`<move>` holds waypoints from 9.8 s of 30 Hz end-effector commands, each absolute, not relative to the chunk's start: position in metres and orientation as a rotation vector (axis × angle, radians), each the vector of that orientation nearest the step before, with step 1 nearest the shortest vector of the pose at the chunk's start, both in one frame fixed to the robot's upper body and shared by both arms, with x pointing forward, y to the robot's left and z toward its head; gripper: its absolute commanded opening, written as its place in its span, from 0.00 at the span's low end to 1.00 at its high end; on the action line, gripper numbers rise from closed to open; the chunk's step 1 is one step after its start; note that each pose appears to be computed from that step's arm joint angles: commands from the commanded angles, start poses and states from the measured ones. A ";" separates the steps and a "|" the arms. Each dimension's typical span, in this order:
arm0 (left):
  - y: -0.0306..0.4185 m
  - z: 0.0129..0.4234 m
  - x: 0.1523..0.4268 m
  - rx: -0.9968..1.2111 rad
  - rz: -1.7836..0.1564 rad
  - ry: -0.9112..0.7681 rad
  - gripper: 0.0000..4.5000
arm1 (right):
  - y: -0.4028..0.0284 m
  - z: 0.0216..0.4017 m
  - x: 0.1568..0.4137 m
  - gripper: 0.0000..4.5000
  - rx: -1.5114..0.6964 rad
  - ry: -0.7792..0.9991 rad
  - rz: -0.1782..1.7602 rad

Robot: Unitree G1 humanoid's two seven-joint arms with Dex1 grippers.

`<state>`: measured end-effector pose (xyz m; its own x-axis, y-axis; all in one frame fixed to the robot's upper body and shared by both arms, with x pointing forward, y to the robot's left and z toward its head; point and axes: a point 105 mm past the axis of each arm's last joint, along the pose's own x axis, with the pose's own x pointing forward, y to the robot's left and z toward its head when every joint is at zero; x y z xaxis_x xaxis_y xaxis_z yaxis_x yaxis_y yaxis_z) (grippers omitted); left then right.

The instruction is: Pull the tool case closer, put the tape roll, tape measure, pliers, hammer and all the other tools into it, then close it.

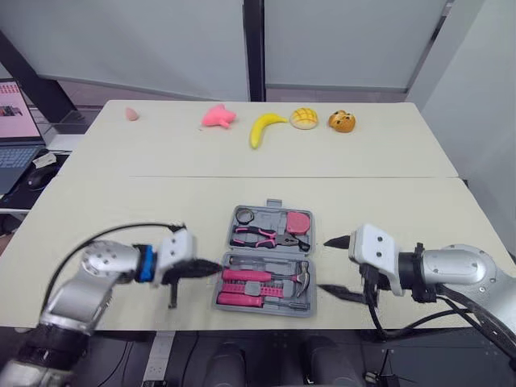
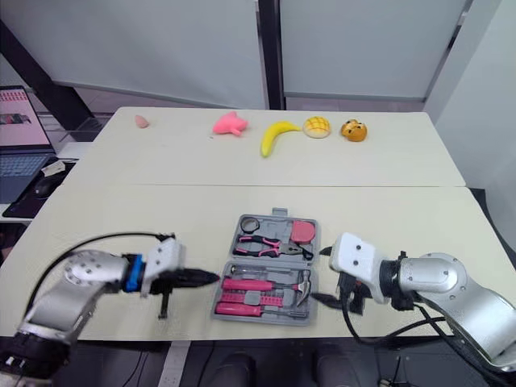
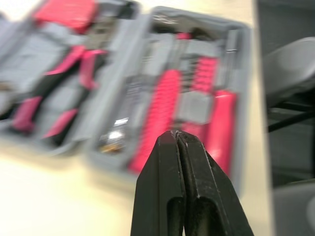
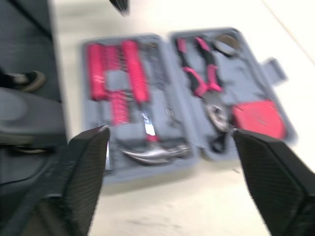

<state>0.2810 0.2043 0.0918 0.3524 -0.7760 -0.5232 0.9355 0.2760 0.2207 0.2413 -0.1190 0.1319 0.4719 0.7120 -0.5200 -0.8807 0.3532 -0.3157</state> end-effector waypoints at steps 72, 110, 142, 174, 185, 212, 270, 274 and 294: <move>0.181 0.037 0.293 0.589 -1.183 0.462 0.00 | -0.069 0.031 0.275 0.00 -0.669 0.414 1.118; 0.253 0.074 0.277 0.512 -0.968 0.379 0.00 | -0.122 0.069 0.277 0.00 -0.608 0.357 0.873; 0.137 0.001 0.219 0.681 -1.417 0.368 0.00 | -0.105 0.088 0.257 0.00 -0.422 0.385 0.898; 0.161 -0.042 0.207 0.722 -1.445 0.479 0.00 | -0.066 0.068 0.370 1.00 0.325 0.792 0.635; 0.177 -0.069 0.195 0.745 -1.440 0.536 0.00 | -0.046 0.066 0.376 1.00 0.384 0.804 0.723; 0.174 -0.059 0.173 0.572 -1.476 0.683 0.00 | -0.032 0.092 0.368 1.00 0.364 0.651 0.912; 0.159 0.158 0.239 0.244 -1.258 0.431 0.00 | -0.037 0.144 0.274 1.00 -0.365 0.257 1.272; 0.160 0.150 0.230 0.285 -1.284 0.455 0.00 | -0.041 0.142 0.271 1.00 -0.390 0.255 1.268; 0.164 0.117 0.217 0.390 -1.402 0.455 0.00 | -0.054 0.137 0.253 1.00 -0.530 0.213 1.330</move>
<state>0.2198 0.1668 0.1175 0.1292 -0.8414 -0.5248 0.9874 0.1577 -0.0097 0.2580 -0.0576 0.1283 0.2537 0.8508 -0.4602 -0.9628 0.1763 -0.2049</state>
